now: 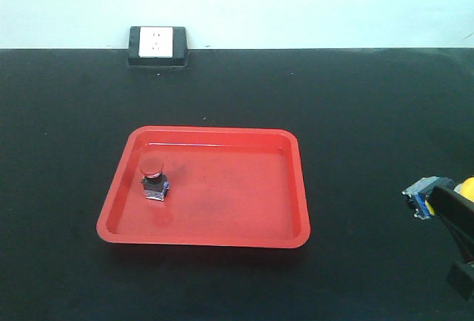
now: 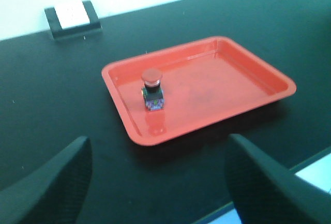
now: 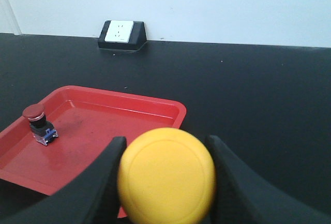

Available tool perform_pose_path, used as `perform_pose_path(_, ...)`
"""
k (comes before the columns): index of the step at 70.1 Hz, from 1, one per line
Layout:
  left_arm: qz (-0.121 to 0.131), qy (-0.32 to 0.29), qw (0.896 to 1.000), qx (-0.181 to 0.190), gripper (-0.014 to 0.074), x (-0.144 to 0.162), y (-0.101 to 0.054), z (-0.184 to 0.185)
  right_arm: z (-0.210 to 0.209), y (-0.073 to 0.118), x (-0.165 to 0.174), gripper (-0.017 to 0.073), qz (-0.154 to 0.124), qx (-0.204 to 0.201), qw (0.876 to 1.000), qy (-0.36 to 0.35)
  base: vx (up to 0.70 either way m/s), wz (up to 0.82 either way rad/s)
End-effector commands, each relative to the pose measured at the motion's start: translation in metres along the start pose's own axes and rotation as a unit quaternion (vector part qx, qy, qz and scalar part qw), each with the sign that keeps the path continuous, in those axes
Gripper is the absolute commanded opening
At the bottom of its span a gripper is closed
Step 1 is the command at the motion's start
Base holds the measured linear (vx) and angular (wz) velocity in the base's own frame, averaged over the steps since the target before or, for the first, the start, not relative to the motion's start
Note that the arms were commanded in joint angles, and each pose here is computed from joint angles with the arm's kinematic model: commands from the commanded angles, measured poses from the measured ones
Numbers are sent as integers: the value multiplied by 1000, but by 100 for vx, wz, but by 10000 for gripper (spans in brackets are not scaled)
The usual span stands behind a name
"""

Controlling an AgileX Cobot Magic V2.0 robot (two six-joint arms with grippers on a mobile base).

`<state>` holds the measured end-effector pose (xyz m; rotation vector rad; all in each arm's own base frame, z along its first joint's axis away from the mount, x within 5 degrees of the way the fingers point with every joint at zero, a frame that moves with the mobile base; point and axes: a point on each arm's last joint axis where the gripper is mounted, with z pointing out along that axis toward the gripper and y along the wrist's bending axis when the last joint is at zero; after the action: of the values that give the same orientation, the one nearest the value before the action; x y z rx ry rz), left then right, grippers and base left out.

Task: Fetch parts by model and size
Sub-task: 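Open the left gripper and raise it away from the tray, then lower the yellow-capped button into the tray with the right gripper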

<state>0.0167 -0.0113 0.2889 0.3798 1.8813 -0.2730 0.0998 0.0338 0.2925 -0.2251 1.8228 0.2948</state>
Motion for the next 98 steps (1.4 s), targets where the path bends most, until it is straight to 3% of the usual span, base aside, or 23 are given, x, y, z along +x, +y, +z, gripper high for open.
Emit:
perform_pose_path(1, -6, -37, 999, 3, 502, -10, 0, 1, 4, 1, -25, -6, 5, 0, 999, -45, 0, 0)
perform_pose_path(30, -6, -41, 999, 2, 502, -10, 0, 1, 92, 6, -84, 5, -29, -10, 996, 79, 0, 0)
perform_pose_path(39, -6, -41, 999, 2, 502, -10, 0, 1, 125, 26, -94, 4, -49, -47, 992, 109, 0, 0)
perform_pose_path(45, -6, -41, 999, 2, 502, -10, 0, 1, 149, 40, -96, 6, -44, -67, 989, 127, 0, 0)
perform_pose_path(64, -6, -41, 999, 2, 502, -10, 0, 1, 229, 49, -75, 10, -18, -61, 977, 202, 0, 0)
perform_pose_path(98, -6, -41, 999, 2, 502, -10, 0, 1, 296, 46, -12, 41, -32, -46, 963, 264, 0, 0)
